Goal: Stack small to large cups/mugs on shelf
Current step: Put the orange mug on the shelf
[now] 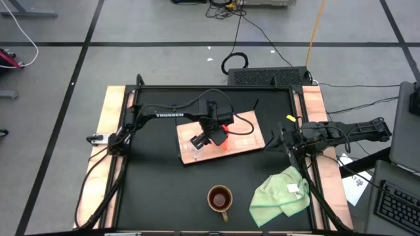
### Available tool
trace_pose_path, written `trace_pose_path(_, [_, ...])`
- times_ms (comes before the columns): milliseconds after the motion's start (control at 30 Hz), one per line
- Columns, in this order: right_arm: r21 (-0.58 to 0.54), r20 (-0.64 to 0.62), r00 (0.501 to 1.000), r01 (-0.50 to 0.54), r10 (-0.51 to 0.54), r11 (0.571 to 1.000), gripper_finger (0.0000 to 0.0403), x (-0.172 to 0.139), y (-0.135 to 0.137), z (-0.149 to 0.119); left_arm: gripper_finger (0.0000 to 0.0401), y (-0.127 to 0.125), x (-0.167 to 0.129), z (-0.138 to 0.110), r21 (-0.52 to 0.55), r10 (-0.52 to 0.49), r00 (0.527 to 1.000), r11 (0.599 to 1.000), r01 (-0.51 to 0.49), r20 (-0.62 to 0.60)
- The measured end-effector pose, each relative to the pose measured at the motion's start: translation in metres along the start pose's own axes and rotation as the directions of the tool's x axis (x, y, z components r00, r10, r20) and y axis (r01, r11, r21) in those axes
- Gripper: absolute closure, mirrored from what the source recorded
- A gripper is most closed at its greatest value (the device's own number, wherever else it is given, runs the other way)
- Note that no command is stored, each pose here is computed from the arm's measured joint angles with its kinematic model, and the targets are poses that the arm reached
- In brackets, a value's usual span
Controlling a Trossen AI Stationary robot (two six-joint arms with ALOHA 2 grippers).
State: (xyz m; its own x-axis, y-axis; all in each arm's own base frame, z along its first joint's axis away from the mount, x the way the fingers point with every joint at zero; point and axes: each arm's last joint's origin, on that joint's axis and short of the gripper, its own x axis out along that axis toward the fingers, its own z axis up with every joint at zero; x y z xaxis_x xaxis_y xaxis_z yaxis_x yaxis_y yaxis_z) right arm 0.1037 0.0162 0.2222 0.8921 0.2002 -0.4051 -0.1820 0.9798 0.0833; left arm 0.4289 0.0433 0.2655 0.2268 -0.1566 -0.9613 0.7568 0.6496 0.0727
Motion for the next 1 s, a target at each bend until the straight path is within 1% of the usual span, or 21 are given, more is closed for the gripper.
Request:
trace_pose_path(133, [0.000, 0.000, 1.000, 0.000, 0.000, 1.000, 0.0403, 0.0000, 0.0000, 0.0000, 0.0190, 0.0001, 0.0000, 0.0001, -0.005, 0.002, 1.000, 1.000, -0.002, 0.001])
trace_pose_path(467, [0.000, 0.000, 1.000, 0.000, 0.000, 1.000, 0.0403, 0.0000, 0.0000, 0.0000, 0.0189, 0.0016, 0.0000, 0.0011, -0.001, 0.017, 1.000, 1.000, -0.017, 0.010])
trace_pose_path(767, [0.000, 0.000, 1.000, 0.000, 0.000, 1.000, 0.0403, 0.0000, 0.0000, 0.0000, 0.0189, 0.0021, 0.0000, 0.0004, 0.007, 0.033, 0.999, 0.999, -0.033, -0.013])
trace_pose_path(1000, [0.000, 0.000, 1.000, 0.000, 0.000, 1.000, 0.0403, 0.0000, 0.0000, 0.0000, 0.0189, 0.0030, 0.0000, -0.0005, 0.012, 0.076, 0.995, 0.997, -0.076, -0.071])
